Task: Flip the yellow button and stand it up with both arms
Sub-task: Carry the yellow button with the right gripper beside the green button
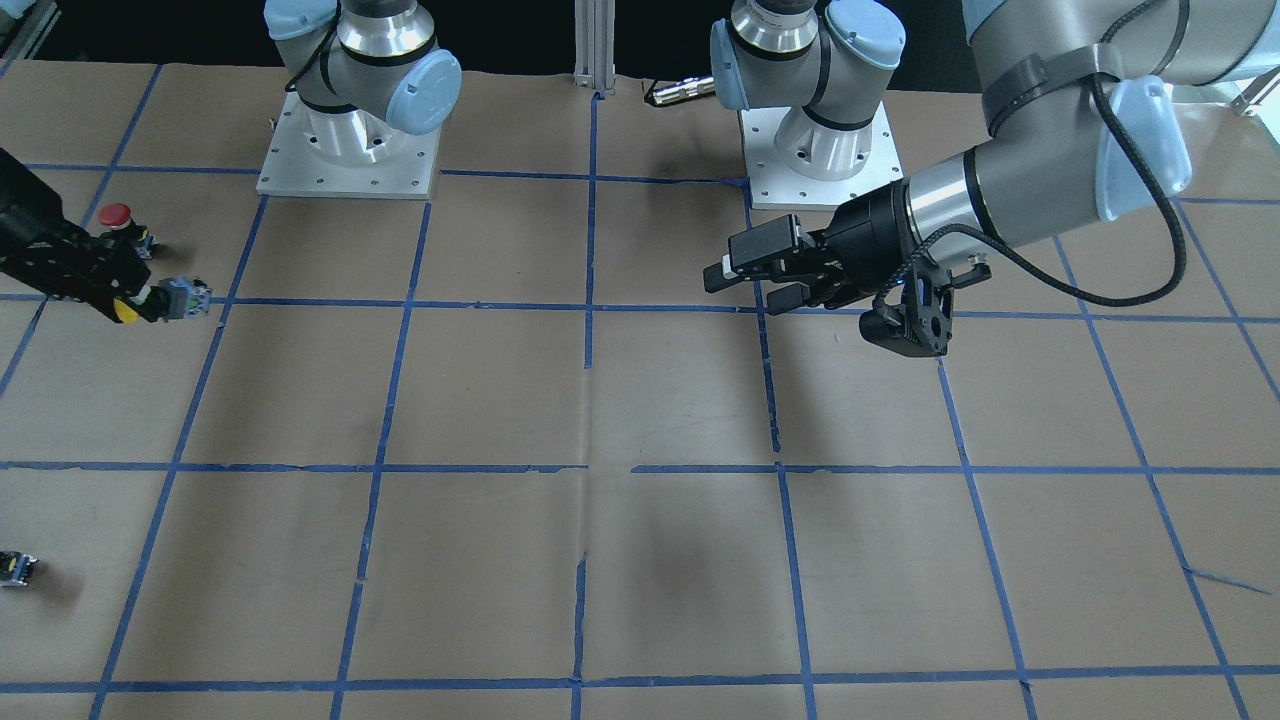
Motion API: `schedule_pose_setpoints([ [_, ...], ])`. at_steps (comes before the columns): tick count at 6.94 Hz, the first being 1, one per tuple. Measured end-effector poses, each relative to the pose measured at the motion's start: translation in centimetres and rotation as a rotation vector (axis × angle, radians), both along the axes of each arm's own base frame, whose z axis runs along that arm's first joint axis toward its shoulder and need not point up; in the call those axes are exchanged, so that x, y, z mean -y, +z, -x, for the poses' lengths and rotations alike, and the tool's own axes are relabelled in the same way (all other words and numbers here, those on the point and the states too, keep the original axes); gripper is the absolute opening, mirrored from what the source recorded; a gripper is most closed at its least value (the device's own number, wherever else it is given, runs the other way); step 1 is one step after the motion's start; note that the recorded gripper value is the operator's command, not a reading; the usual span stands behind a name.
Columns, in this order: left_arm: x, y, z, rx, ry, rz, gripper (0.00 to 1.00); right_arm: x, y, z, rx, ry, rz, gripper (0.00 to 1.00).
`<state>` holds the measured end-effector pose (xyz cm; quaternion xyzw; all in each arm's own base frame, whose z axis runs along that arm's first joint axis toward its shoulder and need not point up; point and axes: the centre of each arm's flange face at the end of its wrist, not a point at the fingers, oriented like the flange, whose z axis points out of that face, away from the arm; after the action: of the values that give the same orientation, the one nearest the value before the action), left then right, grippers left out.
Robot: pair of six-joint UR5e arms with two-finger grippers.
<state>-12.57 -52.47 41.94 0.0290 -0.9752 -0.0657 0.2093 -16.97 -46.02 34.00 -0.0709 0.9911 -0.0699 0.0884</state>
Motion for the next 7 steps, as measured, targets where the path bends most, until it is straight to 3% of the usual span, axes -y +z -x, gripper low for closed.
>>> schedule_pose_setpoints([
  [1,0.2,1.3,-0.6,0.168,-0.031,0.045,1.0,0.2,-1.9,2.9,-0.061,0.138,0.061,0.08],
  [3,1.2,5.4,-1.8,0.373,-0.001,0.111,1.0,-0.2,-4.4,6.5,-0.119,0.351,0.133,0.08],
  [5,1.2,7.6,-1.6,0.468,0.018,0.141,1.0,-1.8,-6.2,8.7,-0.145,0.523,0.277,0.09],
  [7,1.0,7.9,-0.9,0.477,0.01,0.151,0.99,-3.5,-7.6,9.8,-0.12,0.64,0.454,0.09],
])
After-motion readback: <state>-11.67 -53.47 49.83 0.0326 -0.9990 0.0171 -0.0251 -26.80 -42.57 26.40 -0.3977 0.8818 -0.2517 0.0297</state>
